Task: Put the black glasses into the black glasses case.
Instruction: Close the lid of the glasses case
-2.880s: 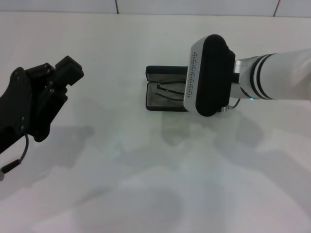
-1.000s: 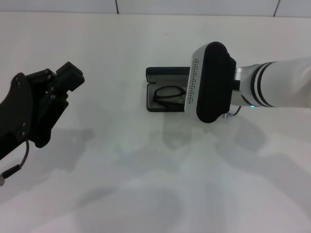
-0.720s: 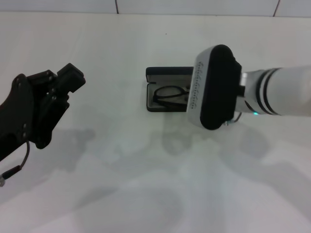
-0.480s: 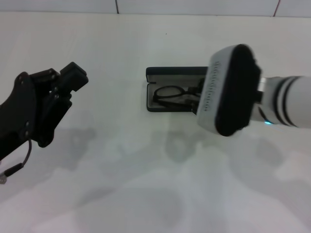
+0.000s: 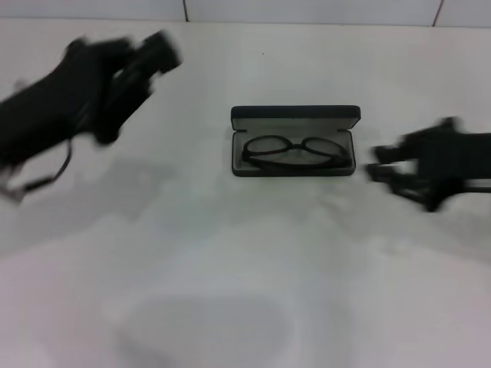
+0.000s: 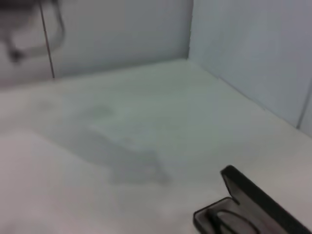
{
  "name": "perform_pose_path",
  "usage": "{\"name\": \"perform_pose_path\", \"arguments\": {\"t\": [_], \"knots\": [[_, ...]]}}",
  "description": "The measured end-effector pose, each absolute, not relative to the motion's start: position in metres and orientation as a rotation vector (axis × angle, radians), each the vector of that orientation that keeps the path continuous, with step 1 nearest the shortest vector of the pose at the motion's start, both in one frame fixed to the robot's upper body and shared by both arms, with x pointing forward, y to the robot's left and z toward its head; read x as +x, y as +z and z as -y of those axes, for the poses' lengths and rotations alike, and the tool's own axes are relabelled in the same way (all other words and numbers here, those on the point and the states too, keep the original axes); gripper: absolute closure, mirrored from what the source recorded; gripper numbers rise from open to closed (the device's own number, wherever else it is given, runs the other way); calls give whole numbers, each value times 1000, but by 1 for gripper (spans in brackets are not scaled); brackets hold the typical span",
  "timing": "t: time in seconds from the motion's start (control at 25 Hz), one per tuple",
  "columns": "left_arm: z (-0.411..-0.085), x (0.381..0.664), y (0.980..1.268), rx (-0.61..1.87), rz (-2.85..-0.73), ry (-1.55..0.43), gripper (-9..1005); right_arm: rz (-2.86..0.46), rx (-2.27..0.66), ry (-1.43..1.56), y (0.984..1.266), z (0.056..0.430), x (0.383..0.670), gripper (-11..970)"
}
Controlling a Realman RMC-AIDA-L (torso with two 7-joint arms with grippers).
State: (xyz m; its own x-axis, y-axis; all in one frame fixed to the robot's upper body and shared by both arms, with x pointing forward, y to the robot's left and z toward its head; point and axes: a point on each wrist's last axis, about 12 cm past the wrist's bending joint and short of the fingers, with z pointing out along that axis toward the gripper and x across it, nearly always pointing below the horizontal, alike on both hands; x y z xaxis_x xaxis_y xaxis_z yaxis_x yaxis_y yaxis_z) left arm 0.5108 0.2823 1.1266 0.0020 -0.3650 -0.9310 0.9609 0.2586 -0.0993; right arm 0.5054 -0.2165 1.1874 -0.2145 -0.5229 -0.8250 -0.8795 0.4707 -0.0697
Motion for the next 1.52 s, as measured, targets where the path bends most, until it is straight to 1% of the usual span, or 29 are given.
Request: {"name": "perform_pose_path", "arguments": {"t": [0.12, 0.24, 0.4, 0.48, 0.56, 0.6, 0.64, 0.68, 0.8, 1.04, 1.52], "knots": [[-265, 546, 1145, 797, -1155, -1202, 928, -1875, -1083, 731, 1194, 272, 492, 753], [-244, 572, 1154, 881, -1252, -1183, 923, -1848, -1007, 833, 1192, 317, 474, 752], [-212, 604, 1152, 957, -1440, -1084, 915, -1834, -869, 903, 1176, 356, 453, 752], [-195, 615, 1147, 1006, -1519, -1012, 911, -1832, -810, 917, 1168, 365, 449, 752], [-179, 624, 1140, 1047, -1594, -935, 907, -1831, -769, 929, 1160, 370, 446, 752], [-179, 624, 1140, 1047, -1594, -935, 906, -1831, -755, 933, 1156, 371, 446, 751], [-172, 627, 1137, 1059, -1624, -898, 904, -1828, -744, 936, 1153, 372, 446, 751], [-160, 630, 1128, 1069, -1673, -828, 902, -1826, -737, 939, 1151, 372, 447, 751], [-152, 631, 1123, 1082, -1694, -793, 870, -1821, -724, 944, 1146, 372, 448, 751], [-145, 630, 1111, 1111, -1753, -723, 790, -1807, -705, 959, 1140, 370, 455, 750], [-146, 630, 1099, 1098, -1806, -663, 793, -1793, -694, 973, 1132, 366, 462, 749]]}}
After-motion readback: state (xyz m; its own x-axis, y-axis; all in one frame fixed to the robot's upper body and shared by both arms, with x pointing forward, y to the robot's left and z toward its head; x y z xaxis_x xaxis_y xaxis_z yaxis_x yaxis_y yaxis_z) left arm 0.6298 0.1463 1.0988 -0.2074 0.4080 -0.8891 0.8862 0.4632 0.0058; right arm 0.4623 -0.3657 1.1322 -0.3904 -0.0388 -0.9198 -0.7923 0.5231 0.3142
